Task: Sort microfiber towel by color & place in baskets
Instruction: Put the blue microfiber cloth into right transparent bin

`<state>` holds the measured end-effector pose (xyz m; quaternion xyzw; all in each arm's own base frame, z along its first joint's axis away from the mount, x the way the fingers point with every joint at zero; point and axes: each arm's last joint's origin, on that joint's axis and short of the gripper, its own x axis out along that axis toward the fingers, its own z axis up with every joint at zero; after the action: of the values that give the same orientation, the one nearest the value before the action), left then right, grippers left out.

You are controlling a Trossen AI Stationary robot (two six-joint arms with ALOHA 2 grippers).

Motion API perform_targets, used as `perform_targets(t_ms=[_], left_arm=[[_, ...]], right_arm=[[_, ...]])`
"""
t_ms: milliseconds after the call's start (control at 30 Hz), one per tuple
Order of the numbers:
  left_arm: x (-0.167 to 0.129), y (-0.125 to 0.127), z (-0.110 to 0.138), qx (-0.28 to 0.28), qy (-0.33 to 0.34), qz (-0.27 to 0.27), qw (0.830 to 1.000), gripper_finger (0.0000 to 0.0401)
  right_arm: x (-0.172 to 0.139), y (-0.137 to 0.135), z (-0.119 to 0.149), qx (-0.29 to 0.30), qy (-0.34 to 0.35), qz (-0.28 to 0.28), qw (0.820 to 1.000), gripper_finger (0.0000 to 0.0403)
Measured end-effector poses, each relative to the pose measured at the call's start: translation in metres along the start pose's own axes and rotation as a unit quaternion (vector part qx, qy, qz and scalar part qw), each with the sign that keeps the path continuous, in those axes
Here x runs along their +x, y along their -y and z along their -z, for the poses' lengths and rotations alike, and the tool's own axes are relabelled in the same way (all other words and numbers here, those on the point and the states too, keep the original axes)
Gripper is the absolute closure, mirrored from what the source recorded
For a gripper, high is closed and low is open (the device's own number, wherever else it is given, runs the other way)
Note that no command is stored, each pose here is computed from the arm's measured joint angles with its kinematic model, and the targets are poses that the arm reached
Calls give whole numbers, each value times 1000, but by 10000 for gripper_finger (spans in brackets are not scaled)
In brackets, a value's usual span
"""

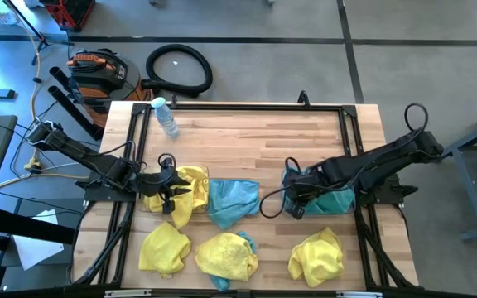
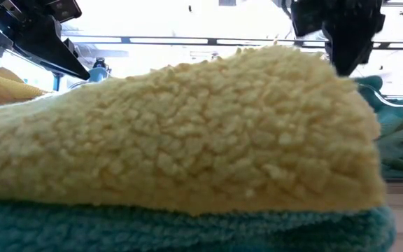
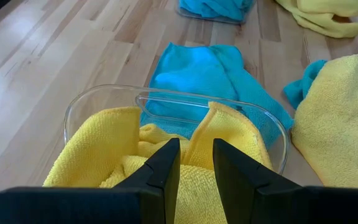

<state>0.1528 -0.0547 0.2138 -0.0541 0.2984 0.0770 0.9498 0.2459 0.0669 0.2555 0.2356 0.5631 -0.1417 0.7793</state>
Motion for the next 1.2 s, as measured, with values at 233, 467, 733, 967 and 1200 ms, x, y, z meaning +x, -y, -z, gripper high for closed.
perform_targets(t_ms=[233,467,733,967,1200], left_arm=[[0,0,0,0,-1,1,1000,316],[0,0,0,0,-1,1,1000,316],[0,0,0,0,-1,1,1000,316],[0,0,0,0,-1,1,1000,316],[0,0,0,0,-1,1,1000,316]], right_arm=[[-20,0,-3,-1,-7,29,1000,306],[-24,8,7,22,-71,70,995,270],[-25,14,6,1,-32,131,991,270],[1,16,3,-35,17,111,993,270],[58,36,29,-22,-8,75,997,270]])
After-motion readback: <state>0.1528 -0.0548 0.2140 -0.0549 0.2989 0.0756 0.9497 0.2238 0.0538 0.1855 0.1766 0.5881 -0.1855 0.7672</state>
